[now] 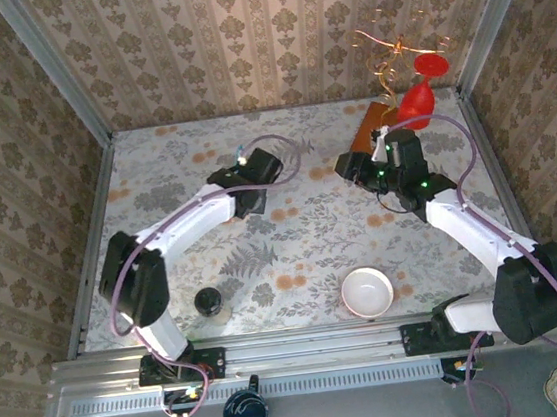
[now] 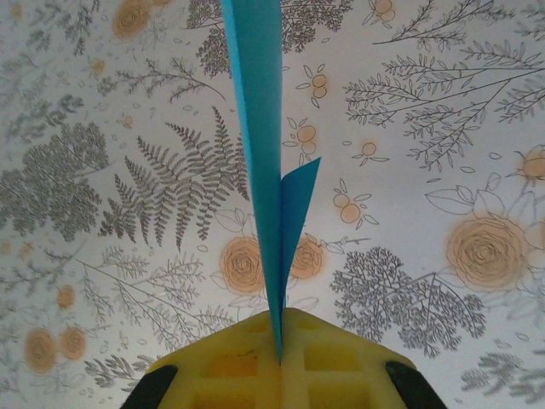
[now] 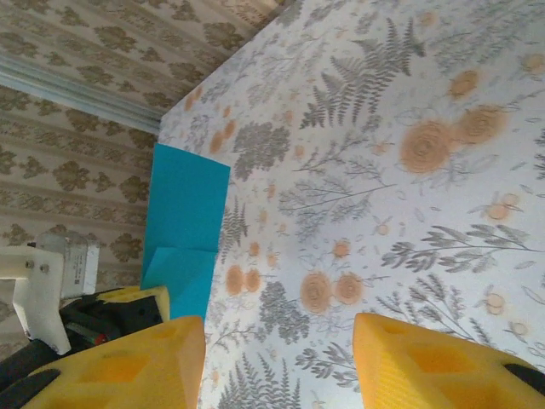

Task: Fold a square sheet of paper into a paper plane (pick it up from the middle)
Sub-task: Turn over the paper at the center of the table.

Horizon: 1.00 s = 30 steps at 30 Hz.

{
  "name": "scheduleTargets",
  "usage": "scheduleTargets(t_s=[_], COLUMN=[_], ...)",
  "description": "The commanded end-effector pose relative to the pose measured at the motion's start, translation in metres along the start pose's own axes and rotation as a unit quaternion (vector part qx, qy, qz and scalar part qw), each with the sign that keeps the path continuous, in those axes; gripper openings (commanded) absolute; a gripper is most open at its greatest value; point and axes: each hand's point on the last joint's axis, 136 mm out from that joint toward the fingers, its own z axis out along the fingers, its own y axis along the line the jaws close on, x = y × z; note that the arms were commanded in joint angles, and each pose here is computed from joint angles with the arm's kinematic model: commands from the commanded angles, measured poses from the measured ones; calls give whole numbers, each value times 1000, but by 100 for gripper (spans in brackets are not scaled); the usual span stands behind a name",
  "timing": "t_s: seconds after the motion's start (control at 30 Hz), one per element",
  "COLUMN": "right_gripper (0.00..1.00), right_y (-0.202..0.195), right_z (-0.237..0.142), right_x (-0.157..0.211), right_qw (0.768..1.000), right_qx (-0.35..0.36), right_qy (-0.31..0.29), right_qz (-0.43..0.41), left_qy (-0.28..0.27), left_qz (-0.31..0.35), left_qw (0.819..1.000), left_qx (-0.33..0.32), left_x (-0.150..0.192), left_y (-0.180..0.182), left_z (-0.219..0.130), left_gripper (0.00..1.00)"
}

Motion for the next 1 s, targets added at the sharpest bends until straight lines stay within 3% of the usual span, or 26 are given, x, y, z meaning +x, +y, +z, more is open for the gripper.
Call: scheduleTargets(t_s=[0.0,0.3,0.57,0.7,0.97], right_gripper=[50,50,50,50,45], right_y=[-13,-31,-32,-28,2], right_z=[-9,-20,-13,2,68], right_x=[-5,-6,2,13,75], right_qw=[999,997,997,997,989], right_qx=[23,57,52,51,52], right_qy=[-22,-34,-9,24,138], right_qz=[25,36,56,51,2], left_qy=[9,72,86,57,19], left_qz=[47,25,-41,-94,-233], left_qw=[997,994,966,945,916], left_qx=[-57,73,240,307,326], left_x=[2,36,33,16,16], left_y=[1,-75,-114,-104,-26], left_z=[6,33,10,-12,-16], left_gripper=[2,17,40,47,65])
